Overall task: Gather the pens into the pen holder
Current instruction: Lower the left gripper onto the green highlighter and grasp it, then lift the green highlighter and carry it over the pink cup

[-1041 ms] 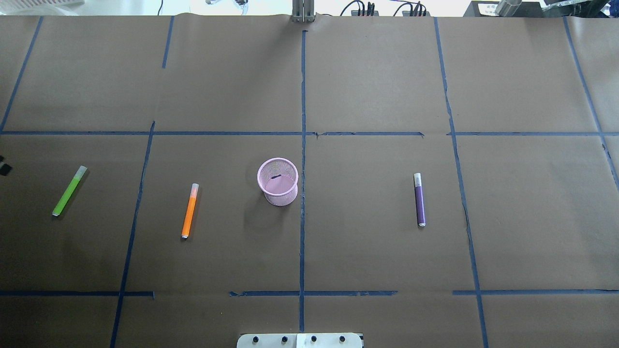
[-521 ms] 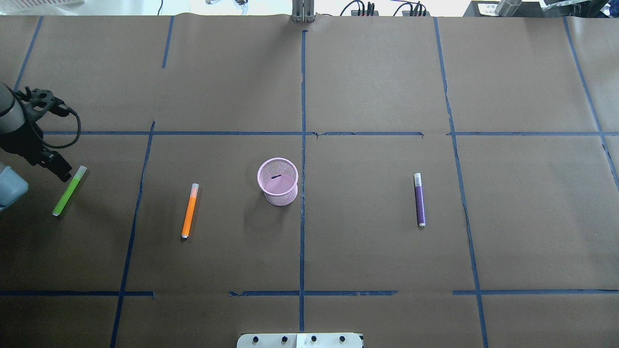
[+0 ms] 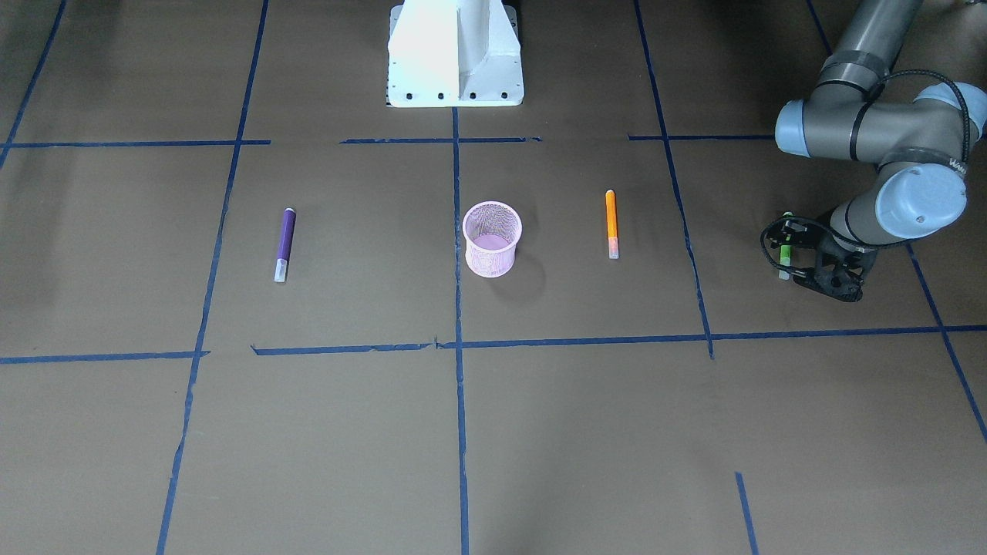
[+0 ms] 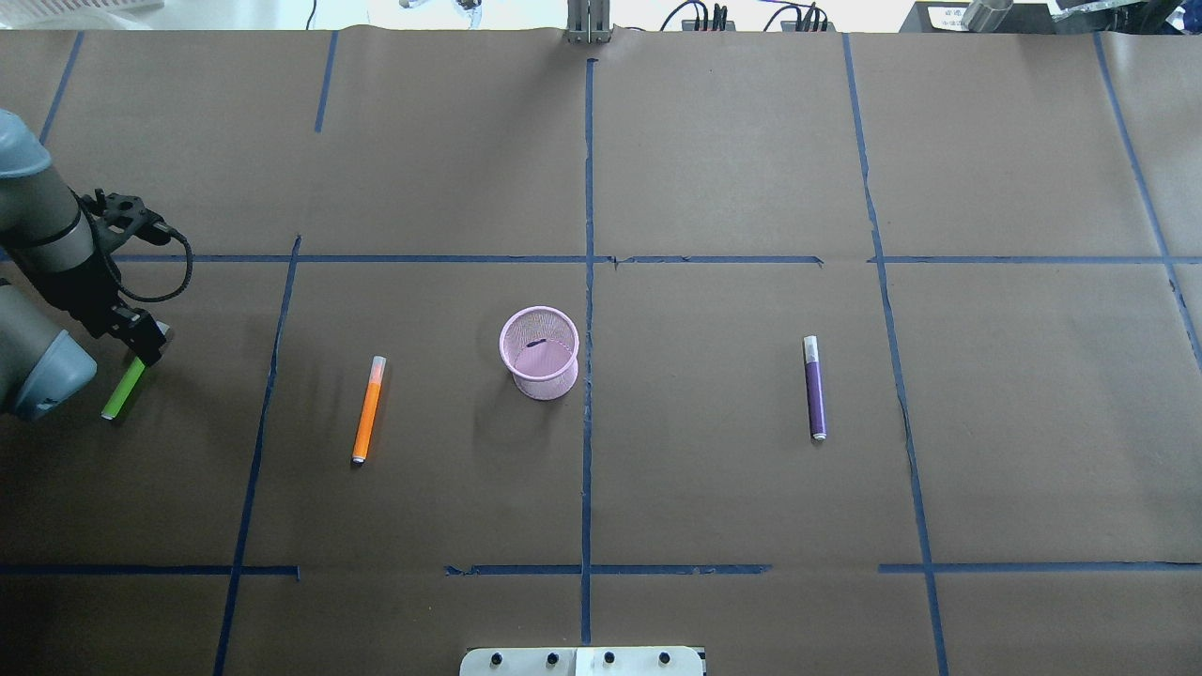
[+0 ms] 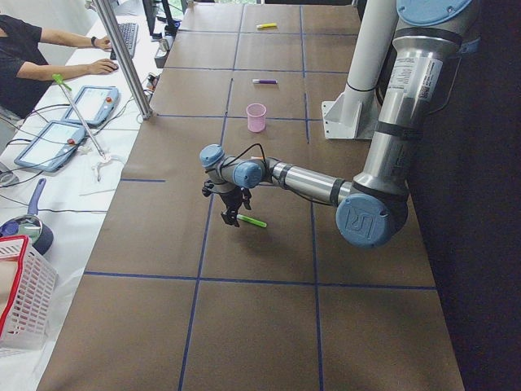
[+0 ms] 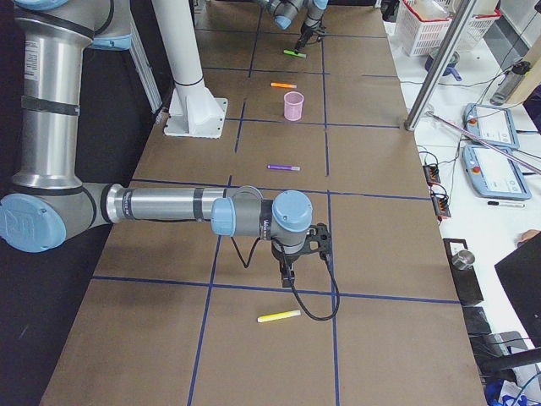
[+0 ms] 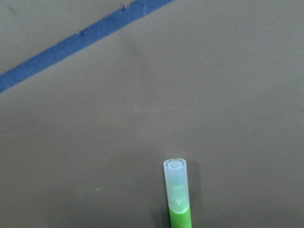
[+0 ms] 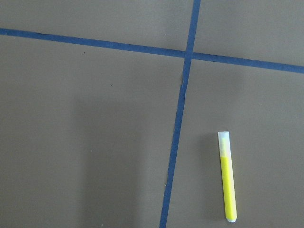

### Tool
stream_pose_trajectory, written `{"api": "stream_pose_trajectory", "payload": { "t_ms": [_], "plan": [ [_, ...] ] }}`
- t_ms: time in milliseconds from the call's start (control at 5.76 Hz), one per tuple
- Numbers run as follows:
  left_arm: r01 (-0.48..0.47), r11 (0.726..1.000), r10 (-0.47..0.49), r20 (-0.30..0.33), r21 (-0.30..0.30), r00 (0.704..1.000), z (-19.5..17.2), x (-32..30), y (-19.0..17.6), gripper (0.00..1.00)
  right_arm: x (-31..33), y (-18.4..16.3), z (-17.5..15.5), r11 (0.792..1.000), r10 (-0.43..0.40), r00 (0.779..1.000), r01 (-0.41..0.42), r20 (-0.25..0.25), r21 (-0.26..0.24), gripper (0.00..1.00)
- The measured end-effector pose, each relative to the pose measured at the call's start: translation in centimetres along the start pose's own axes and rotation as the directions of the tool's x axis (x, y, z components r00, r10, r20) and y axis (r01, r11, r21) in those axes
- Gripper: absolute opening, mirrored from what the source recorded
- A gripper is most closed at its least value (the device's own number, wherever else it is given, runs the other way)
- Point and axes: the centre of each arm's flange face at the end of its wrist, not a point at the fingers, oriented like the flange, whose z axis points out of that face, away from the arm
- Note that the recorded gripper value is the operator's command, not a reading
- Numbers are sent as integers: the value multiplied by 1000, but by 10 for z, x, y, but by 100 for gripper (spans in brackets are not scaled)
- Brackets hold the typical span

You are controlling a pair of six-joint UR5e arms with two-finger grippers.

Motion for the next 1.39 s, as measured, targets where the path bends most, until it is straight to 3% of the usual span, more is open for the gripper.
{"api": "stream_pose_trajectory", "payload": {
  "t_ms": [174, 521, 694, 1041, 1388],
  "plan": [
    [-8, 1000, 8, -1, -15, 1000, 8, 5, 0, 62, 0, 0, 0, 1000, 0, 1000, 0, 0, 0, 100],
    [-9, 999, 9, 0, -39, 1000, 14, 10, 1, 16, 0, 0, 0, 1000, 0, 1000, 0, 0, 0, 100],
    [3, 998, -3, 3, -55, 1000, 12, 13, 0, 1, 0, 0, 0, 1000, 0, 1000, 0, 0, 0, 100],
    [3, 999, -2, 5, -54, 1000, -1, 22, -4, 0, 0, 0, 1, 1000, 0, 1000, 0, 0, -1, 100],
    [-28, 999, 28, 3, 27, 1000, -42, 44, -5, 0, 0, 0, 1, 1000, 2, 1000, -2, 1, -1, 100]
  ]
}}
